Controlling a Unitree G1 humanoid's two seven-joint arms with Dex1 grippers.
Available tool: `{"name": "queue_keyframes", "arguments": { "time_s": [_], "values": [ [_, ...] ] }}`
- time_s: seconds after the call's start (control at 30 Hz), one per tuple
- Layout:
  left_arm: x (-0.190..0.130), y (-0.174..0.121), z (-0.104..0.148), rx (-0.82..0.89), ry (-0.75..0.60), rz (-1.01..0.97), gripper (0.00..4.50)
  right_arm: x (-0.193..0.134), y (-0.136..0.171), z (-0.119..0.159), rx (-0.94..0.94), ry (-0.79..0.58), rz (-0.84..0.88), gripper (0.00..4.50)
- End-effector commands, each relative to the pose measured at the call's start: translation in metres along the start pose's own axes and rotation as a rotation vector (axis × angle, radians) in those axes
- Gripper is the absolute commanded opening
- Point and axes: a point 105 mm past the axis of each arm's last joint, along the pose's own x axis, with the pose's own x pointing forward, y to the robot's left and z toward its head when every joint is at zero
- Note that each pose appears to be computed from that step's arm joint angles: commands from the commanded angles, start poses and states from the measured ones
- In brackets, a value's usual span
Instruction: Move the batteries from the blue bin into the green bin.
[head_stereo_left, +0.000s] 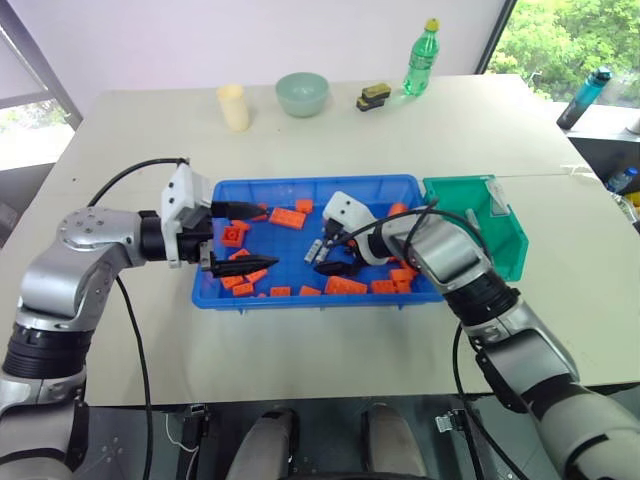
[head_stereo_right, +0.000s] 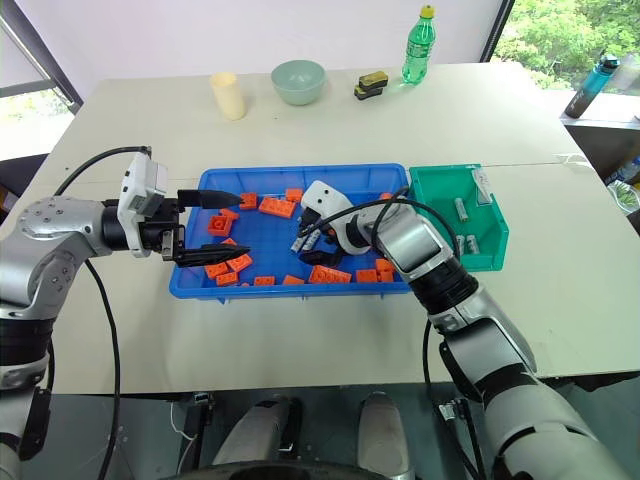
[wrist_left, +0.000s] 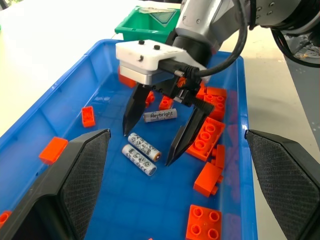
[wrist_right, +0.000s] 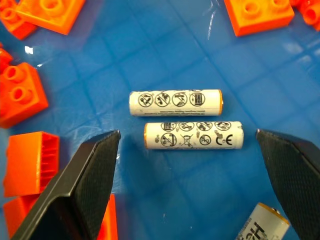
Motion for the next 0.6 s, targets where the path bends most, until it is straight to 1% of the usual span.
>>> {"name": "queue_keyframes", "arguments": {
  "time_s": [0.03, 0.07, 0.13, 0.17, 0.27, 0.3, 0.33, 0.43, 0.5, 0.6],
  "values": [
    [-0.003, 0.001, 0.01, 0.046, -0.008, 0.009, 4.5, -0.002, -0.004, 0.007, -0.009, -0.039, -0.016, 3.94],
    [-0.003, 0.001, 0.01, 0.045, -0.007, 0.008, 4.5, -0.003, -0.003, 0.007, -0.009, -0.042, -0.015, 3.58],
    [-0.003, 0.0, 0.009, 0.044, -0.007, 0.007, 4.5, -0.005, -0.002, 0.008, -0.012, -0.048, -0.009, 2.6],
    [-0.003, 0.001, 0.009, 0.043, -0.007, 0.007, 4.5, -0.007, -0.001, 0.01, -0.014, -0.051, -0.005, 2.22],
    [-0.003, 0.0, 0.009, 0.041, -0.009, 0.006, 4.5, -0.017, 0.0, 0.016, -0.023, -0.066, -0.006, 2.23],
    [-0.003, 0.0, 0.009, 0.04, -0.009, 0.006, 4.5, -0.026, -0.001, 0.022, -0.029, -0.091, -0.006, 2.23],
    [-0.003, 0.0, 0.009, 0.039, -0.01, 0.006, 4.5, -0.036, -0.002, 0.028, -0.032, -0.121, -0.009, 2.23],
    [-0.005, -0.002, 0.007, 0.034, -0.007, 0.008, 4.5, -0.084, -0.02, 0.048, -0.016, -0.231, -0.086, 2.23],
    [-0.006, -0.002, 0.005, 0.03, -0.005, 0.013, 4.5, -0.117, -0.04, 0.045, 0.042, -0.259, -0.173, 2.23],
    [-0.008, -0.002, 0.003, 0.026, -0.003, 0.021, 4.5, -0.158, -0.069, 0.018, 0.103, -0.219, -0.331, 2.23]
  ]
}}
